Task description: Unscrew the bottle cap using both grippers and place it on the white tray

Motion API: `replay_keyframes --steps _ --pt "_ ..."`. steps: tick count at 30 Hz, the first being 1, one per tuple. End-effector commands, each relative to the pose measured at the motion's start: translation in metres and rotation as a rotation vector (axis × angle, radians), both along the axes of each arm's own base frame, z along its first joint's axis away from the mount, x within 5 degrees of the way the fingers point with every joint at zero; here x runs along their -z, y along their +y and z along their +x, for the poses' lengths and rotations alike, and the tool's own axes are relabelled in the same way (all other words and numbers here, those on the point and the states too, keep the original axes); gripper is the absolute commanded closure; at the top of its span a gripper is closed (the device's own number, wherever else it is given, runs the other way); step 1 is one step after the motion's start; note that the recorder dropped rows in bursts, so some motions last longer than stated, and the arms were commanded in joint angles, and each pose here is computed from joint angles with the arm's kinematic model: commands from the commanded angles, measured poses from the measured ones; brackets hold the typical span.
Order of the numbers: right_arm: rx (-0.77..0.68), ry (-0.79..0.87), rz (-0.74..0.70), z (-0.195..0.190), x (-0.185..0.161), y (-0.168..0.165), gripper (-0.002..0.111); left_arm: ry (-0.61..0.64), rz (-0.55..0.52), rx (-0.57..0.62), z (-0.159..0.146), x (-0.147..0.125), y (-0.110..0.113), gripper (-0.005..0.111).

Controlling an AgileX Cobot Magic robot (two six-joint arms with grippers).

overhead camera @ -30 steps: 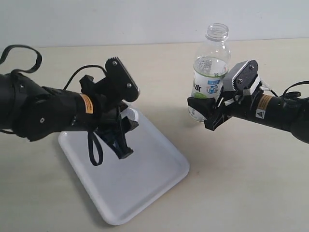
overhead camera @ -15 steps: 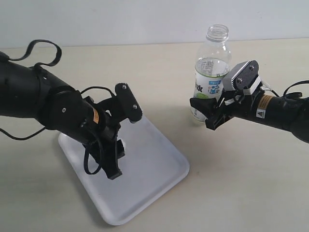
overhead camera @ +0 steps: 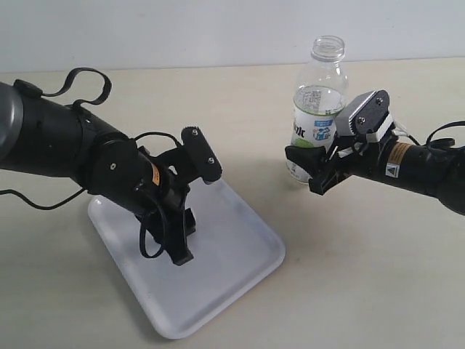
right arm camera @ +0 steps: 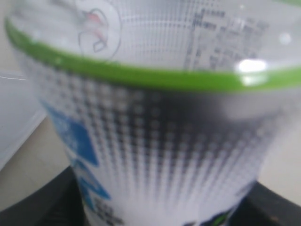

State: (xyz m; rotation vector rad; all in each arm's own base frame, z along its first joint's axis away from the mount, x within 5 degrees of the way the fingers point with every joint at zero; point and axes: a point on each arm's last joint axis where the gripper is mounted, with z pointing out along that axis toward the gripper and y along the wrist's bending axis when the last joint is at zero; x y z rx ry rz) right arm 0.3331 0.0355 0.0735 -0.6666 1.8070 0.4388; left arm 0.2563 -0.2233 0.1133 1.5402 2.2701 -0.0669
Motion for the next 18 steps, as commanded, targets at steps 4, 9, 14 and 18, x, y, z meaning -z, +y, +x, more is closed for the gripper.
replay_keyframes --steps 4,9,14,18 --pt "0.001 -0.054 0.033 0.0036 -0.0075 0.0003 0.054 0.056 0.038 -0.014 -0.0017 0.0043 0.0012 0.04" --pt "0.012 -0.054 0.036 0.0042 -0.0077 -0.0004 0.037 0.062 0.032 -0.035 -0.0017 0.0043 0.0012 0.025" --pt "0.055 -0.056 0.046 0.0065 -0.0083 -0.0032 0.019 0.06 0.03 -0.035 -0.0015 0.0042 0.0011 0.025" --pt "0.06 -0.056 0.047 0.0067 -0.0084 -0.0034 0.01 0.065 0.034 -0.035 -0.002 0.0044 0.0014 0.025"
